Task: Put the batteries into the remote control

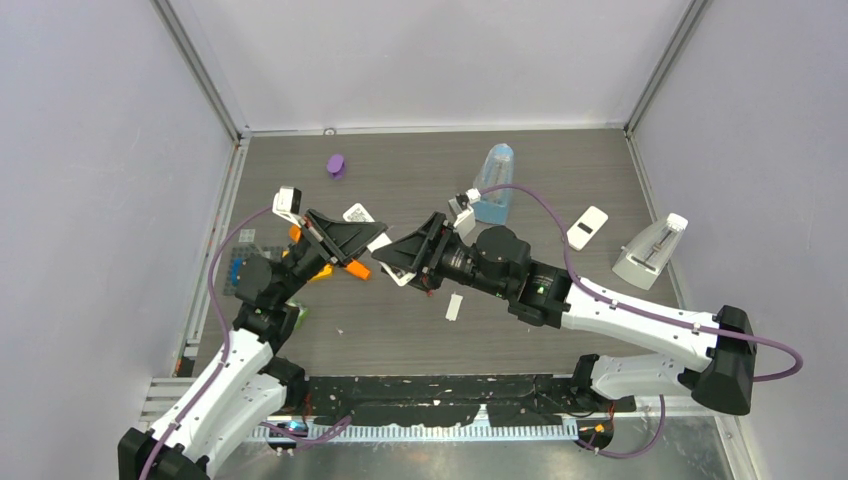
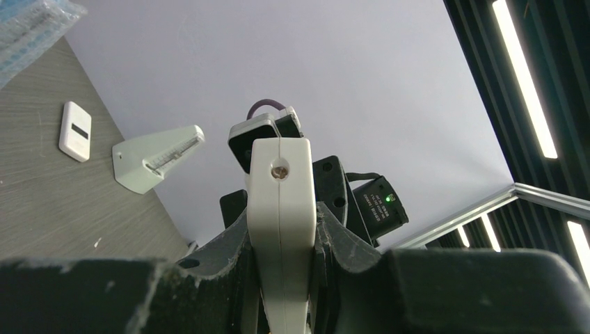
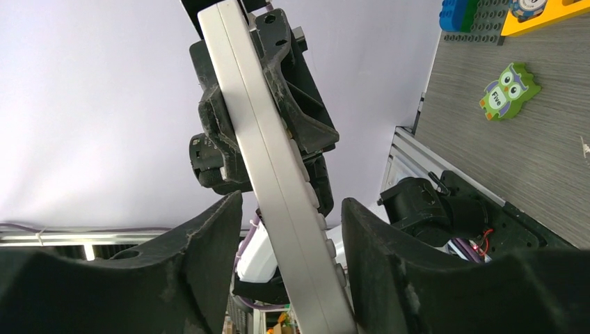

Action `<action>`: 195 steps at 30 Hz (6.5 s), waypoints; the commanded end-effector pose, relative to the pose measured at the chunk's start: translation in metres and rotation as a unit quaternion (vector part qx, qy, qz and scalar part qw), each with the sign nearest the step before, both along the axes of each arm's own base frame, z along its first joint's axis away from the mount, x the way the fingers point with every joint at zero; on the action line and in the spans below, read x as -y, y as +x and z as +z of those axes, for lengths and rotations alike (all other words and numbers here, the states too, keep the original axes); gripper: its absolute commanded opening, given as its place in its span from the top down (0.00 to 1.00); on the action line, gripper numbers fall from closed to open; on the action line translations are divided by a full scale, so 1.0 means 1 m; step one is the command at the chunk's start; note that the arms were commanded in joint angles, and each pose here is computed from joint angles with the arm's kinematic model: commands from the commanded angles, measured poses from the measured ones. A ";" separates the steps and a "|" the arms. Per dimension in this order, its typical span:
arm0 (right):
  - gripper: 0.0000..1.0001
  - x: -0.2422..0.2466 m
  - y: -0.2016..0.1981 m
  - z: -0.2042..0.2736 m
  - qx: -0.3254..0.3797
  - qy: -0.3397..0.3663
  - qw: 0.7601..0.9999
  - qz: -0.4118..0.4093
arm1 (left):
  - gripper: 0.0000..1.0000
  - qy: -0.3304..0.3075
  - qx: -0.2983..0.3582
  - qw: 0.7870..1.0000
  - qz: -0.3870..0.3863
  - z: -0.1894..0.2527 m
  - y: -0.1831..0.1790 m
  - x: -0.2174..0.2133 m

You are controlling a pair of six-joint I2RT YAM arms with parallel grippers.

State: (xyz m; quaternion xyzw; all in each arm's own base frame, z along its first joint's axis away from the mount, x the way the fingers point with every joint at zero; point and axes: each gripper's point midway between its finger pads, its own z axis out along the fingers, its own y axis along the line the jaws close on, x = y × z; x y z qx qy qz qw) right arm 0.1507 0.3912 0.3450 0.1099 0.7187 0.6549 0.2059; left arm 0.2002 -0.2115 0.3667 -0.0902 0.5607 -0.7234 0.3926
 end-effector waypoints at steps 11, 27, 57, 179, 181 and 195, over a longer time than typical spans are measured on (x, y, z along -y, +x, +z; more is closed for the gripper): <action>0.62 0.001 -0.007 0.012 -0.002 0.030 0.999 0.026 | 1.00 -0.019 0.036 0.999 0.004 0.018 -0.006 -0.004; 0.26 0.013 -0.004 0.025 0.031 0.043 0.998 0.014 | 1.00 -0.033 0.029 0.999 0.005 0.015 -0.005 -0.006; 0.93 0.022 -0.004 -0.001 0.041 -0.029 0.999 0.011 | 1.00 -0.028 0.024 0.999 0.015 0.011 0.000 -0.006; 0.95 0.047 -0.046 -0.059 0.515 -0.197 0.775 0.310 | 1.00 0.214 0.040 0.974 0.063 -0.059 0.003 -0.027; 0.95 0.046 -0.067 -0.045 0.532 -0.149 0.764 0.335 | 1.00 0.202 0.061 0.976 0.055 -0.048 -0.001 -0.024; 0.95 0.047 -0.129 0.000 0.606 -0.037 0.699 0.378 | 1.00 0.163 0.130 0.978 0.002 -0.027 -0.025 -0.014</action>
